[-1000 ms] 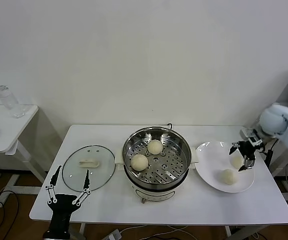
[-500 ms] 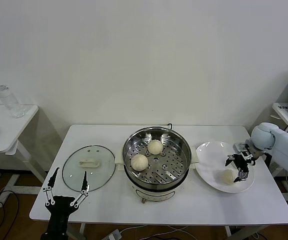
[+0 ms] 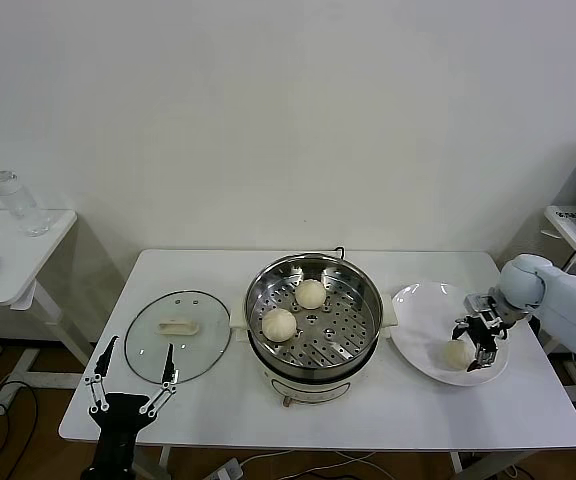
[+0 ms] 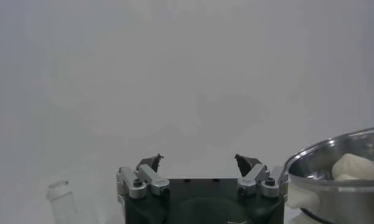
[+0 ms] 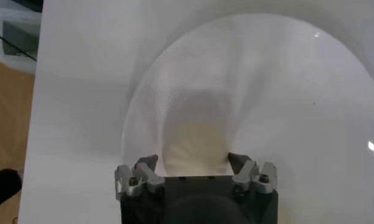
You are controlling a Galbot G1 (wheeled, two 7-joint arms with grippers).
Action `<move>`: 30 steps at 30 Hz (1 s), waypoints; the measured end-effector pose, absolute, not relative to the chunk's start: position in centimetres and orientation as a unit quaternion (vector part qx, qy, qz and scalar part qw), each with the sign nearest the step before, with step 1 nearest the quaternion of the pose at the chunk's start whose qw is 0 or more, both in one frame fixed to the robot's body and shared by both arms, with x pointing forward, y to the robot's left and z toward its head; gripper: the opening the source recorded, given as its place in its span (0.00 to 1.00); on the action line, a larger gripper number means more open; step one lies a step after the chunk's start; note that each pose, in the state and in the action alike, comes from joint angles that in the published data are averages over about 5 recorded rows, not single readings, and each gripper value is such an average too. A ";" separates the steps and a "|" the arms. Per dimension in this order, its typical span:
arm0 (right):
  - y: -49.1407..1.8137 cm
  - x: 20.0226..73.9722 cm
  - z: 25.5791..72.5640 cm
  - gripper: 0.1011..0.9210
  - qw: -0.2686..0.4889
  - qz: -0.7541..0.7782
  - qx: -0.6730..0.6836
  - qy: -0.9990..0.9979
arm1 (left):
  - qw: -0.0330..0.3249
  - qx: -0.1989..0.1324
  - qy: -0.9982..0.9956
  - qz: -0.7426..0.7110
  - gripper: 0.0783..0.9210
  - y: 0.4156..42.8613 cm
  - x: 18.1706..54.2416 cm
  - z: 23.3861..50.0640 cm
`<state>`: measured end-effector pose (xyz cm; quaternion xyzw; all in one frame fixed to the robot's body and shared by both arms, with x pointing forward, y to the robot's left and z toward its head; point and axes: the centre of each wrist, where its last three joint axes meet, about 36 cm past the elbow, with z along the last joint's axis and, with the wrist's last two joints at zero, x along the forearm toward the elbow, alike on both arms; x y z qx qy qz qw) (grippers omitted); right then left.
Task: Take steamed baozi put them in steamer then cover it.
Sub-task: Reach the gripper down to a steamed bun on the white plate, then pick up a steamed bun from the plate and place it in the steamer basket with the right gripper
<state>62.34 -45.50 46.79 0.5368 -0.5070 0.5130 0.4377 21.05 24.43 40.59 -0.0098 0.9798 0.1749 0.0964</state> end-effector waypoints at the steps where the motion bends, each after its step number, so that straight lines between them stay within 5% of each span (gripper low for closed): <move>1: -45.5 62.4 46.9 0.71 0.437 0.513 0.537 -0.508 | 0.097 -0.010 0.980 0.175 0.88 24.5 21.1 40.6; 8: -45.0 62.6 49.1 0.63 0.420 0.522 0.541 -0.508 | 0.101 -0.017 0.979 0.178 0.88 24.9 21.3 40.8; 15: -42.0 64.7 56.3 0.65 0.348 0.568 0.560 -0.493 | 0.101 -0.015 0.979 0.179 0.88 24.8 21.3 41.1; 24: -31.8 66.3 68.5 0.67 0.169 0.657 0.608 -0.413 | 0.100 -0.010 0.979 0.177 0.88 24.4 21.0 41.2; 30: -24.2 64.9 71.8 0.68 0.071 0.695 0.644 -0.312 | 0.102 -0.009 0.979 0.176 0.88 24.2 20.9 41.3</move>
